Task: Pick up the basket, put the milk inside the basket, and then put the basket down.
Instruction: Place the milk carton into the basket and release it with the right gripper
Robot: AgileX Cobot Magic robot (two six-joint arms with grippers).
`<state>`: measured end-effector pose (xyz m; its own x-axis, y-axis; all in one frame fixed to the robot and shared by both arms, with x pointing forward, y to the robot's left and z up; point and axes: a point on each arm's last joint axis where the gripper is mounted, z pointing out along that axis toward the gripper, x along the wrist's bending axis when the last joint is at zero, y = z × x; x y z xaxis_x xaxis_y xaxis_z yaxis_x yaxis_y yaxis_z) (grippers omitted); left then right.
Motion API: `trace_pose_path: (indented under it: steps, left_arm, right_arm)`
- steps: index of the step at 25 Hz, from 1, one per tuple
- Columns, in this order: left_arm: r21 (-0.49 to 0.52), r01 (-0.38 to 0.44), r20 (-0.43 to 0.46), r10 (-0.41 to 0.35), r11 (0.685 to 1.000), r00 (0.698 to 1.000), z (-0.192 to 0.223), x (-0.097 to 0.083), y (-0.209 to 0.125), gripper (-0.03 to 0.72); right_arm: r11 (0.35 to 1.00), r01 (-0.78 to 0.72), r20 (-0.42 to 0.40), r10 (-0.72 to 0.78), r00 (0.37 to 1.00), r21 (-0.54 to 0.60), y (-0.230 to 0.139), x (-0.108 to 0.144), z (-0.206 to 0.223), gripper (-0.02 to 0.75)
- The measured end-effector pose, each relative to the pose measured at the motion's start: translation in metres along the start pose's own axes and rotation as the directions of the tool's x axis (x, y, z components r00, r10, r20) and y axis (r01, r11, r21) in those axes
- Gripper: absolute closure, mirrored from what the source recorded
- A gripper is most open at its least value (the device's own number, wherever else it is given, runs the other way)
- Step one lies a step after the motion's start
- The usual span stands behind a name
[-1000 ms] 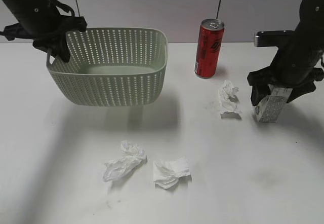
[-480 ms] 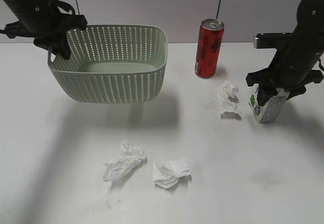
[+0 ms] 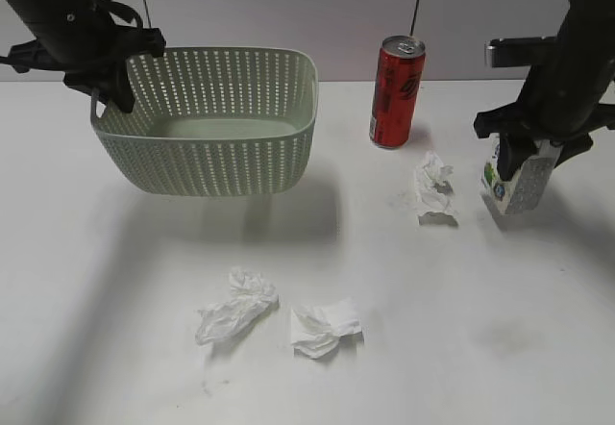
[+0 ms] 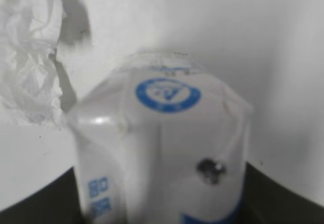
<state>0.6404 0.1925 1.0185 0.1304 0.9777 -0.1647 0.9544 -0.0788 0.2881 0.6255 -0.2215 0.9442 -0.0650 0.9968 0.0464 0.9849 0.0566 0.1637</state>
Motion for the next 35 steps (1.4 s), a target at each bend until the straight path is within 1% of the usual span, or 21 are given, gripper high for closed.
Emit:
trace_pose_path:
  steps: [4, 8, 11, 12, 15, 17, 21, 25, 27, 29, 32, 35]
  left_arm:
    - [0.000, 0.000, 0.000, 0.000, 1.000, 1.000, 0.000, 0.000, 0.000, 0.688]
    - [0.000, 0.000, 0.000, 0.000, 1.000, 1.000, 0.000, 0.000, 0.000, 0.688]
    - [0.000, 0.000, 0.000, 0.000, 1.000, 1.000, 0.000, 0.000, 0.000, 0.688]
    - [0.001, 0.000, 0.001, 0.000, 1.000, 1.000, 0.000, 0.000, 0.000, 0.688]
    - [0.010, 0.001, 0.001, -0.001, 1.000, 1.000, 0.000, 0.000, -0.001, 0.688]
    - [0.017, 0.001, 0.001, -0.001, 1.000, 1.000, 0.000, 0.000, -0.002, 0.688]
    - [0.022, 0.002, 0.001, -0.002, 1.000, 1.000, 0.000, 0.000, -0.002, 0.688]
    - [0.023, 0.002, 0.002, -0.002, 1.000, 1.000, 0.000, 0.000, -0.002, 0.688]
    - [0.023, 0.001, 0.004, -0.001, 1.000, 1.000, 0.000, -0.001, -0.002, 0.688]
    - [0.024, -0.006, 0.006, 0.006, 1.000, 1.000, 0.000, -0.004, -0.003, 0.688]
    - [0.028, -0.027, 0.011, 0.026, 0.999, 1.000, 0.001, -0.013, -0.004, 0.688]
    - [0.029, -0.035, 0.014, 0.034, 0.999, 0.999, 0.002, -0.016, -0.005, 0.688]
  right_arm:
    - [1.000, 0.019, 0.002, -0.019, 1.000, 0.002, 0.014, 0.003, -0.024, 0.402]
    - [0.999, 0.036, 0.001, -0.036, 0.999, -0.013, 0.023, 0.007, -0.060, 0.402]
    - [0.995, 0.081, 0.000, -0.081, 0.997, -0.063, 0.028, 0.024, -0.090, 0.405]
    - [0.991, 0.098, -0.005, -0.099, 0.995, -0.088, 0.030, 0.031, -0.100, 0.405]
    - [0.972, 0.171, -0.023, -0.176, 0.984, -0.159, 0.031, 0.064, -0.123, 0.405]
    - [0.952, 0.229, -0.039, -0.241, 0.970, -0.204, 0.028, 0.092, -0.137, 0.405]
    - [0.892, 0.325, -0.076, -0.365, 0.928, -0.315, 0.017, 0.146, -0.171, 0.405]
    - [0.827, 0.379, -0.106, -0.458, 0.883, -0.414, 0.005, 0.187, -0.199, 0.405]
    - [0.810, 0.393, -0.122, -0.485, 0.866, -0.434, 0.003, 0.203, -0.199, 0.405]
    - [0.810, 0.410, -0.133, -0.502, 0.855, -0.419, 0.003, 0.216, -0.185, 0.405]
    - [0.829, 0.435, -0.152, -0.509, 0.847, -0.351, 0.006, 0.232, -0.149, 0.405]
    - [0.845, 0.453, -0.149, -0.506, 0.850, -0.283, 0.012, 0.241, -0.108, 0.406]
